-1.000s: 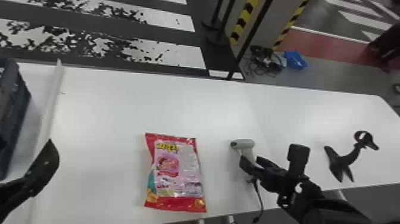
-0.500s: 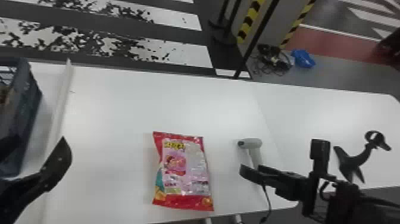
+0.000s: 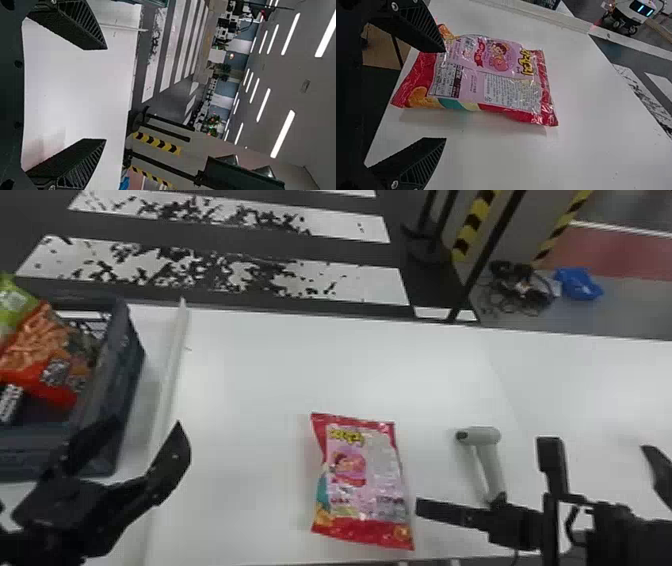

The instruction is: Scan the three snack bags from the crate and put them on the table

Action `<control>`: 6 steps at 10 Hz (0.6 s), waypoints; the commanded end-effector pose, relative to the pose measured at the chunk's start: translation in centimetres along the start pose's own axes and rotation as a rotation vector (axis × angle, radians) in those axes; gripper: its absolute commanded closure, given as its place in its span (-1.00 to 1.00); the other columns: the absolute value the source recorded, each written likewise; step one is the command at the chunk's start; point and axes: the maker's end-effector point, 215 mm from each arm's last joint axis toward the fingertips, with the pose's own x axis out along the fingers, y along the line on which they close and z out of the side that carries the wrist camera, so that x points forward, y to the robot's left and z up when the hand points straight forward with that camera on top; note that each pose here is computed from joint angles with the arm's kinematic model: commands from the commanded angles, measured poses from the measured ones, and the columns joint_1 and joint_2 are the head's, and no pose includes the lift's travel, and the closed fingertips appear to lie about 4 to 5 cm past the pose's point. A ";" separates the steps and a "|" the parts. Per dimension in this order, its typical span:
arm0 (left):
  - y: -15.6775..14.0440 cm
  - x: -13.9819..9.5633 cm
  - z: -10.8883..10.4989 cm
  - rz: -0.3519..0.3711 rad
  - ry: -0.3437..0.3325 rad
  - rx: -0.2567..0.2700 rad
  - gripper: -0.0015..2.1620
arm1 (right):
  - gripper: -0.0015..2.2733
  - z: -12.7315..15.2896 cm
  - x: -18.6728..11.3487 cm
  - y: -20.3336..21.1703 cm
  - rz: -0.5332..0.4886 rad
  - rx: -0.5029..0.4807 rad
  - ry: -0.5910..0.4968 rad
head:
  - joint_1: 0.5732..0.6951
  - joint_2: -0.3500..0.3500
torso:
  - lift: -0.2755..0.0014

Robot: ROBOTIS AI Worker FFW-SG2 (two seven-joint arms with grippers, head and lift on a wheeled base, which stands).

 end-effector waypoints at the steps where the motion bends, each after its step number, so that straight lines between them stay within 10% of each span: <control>1: -0.1 -0.2 0.1 0.000 -0.003 0.000 -0.97 | -0.91 0.0 2.1 -0.5 0.025 0.012 0.019 | 1.00 -0.41 | 0.31; 6: 0.3 -0.5 0.0 0.009 -0.001 0.008 -0.97 | -0.91 -0.1 6.0 -0.2 0.089 -0.017 0.037 | 1.00 -0.25 | 0.31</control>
